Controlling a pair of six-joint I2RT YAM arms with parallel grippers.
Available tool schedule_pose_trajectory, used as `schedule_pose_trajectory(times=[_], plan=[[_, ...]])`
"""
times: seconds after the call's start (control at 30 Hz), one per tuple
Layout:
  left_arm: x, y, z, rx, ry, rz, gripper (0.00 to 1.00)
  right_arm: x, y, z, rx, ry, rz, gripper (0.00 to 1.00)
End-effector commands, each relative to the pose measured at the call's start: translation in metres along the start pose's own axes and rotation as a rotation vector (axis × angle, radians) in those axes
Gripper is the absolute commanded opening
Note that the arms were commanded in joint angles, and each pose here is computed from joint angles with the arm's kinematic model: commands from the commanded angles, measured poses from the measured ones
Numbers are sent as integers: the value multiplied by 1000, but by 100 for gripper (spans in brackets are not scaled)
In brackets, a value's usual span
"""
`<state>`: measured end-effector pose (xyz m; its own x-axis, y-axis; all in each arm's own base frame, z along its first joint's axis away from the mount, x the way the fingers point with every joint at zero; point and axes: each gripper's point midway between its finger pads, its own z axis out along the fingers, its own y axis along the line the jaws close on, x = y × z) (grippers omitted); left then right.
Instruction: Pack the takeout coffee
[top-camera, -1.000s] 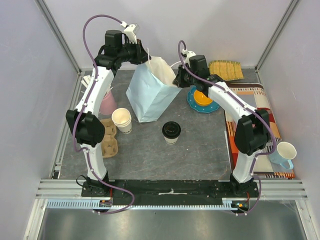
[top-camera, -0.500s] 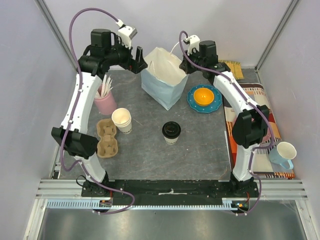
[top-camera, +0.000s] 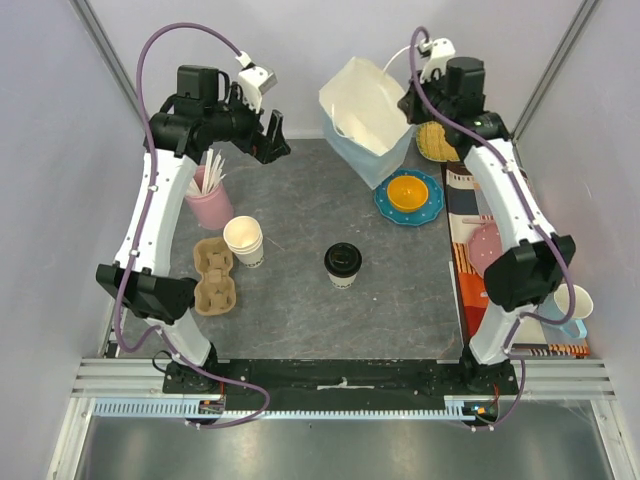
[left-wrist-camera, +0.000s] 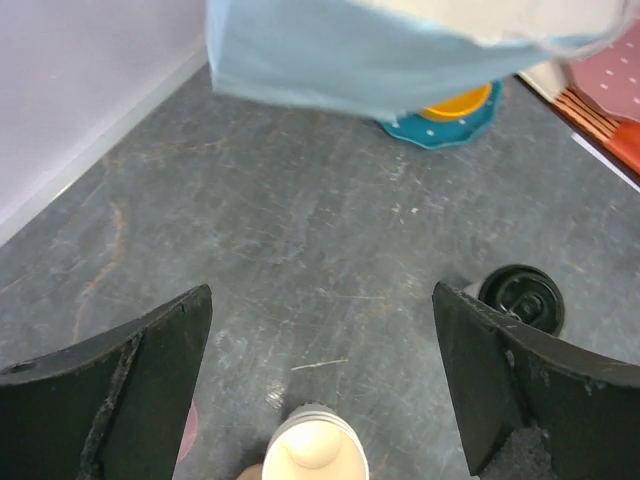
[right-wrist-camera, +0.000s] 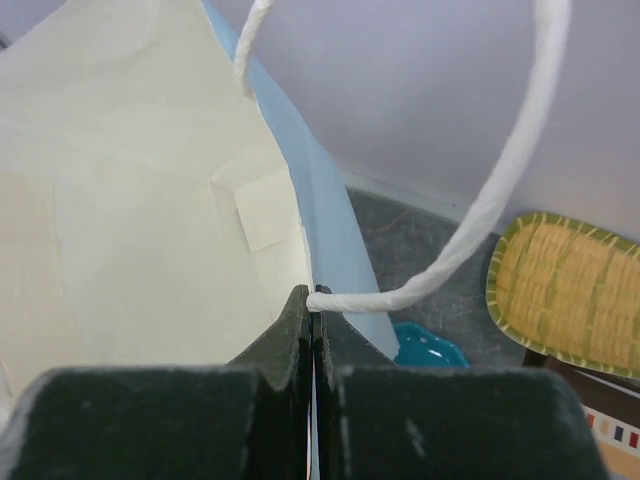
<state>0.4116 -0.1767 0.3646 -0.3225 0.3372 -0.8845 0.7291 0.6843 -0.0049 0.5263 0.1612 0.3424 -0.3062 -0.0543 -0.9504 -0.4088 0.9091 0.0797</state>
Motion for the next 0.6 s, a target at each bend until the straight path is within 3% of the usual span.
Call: schedule_pose_trajectory(times=[0.0,0.2,0.37,0.47,0.57], plan=[[-5,-39,-26,133,-32,76,93,-67,18,-54,-35,-173,50,0],[21,-90,-20,306,33,159,87,-91,-10,-88,86,-253,134,0],[70,-151,5,458,180,294,90,-84,-51,-130,186,-274,204,0],[89,-161,33,400,255,372,100,-81,-59,-159,225,-288,213,0],[106,-181,55,379,310,450,100,-76,-60,-183,258,-298,211,0]])
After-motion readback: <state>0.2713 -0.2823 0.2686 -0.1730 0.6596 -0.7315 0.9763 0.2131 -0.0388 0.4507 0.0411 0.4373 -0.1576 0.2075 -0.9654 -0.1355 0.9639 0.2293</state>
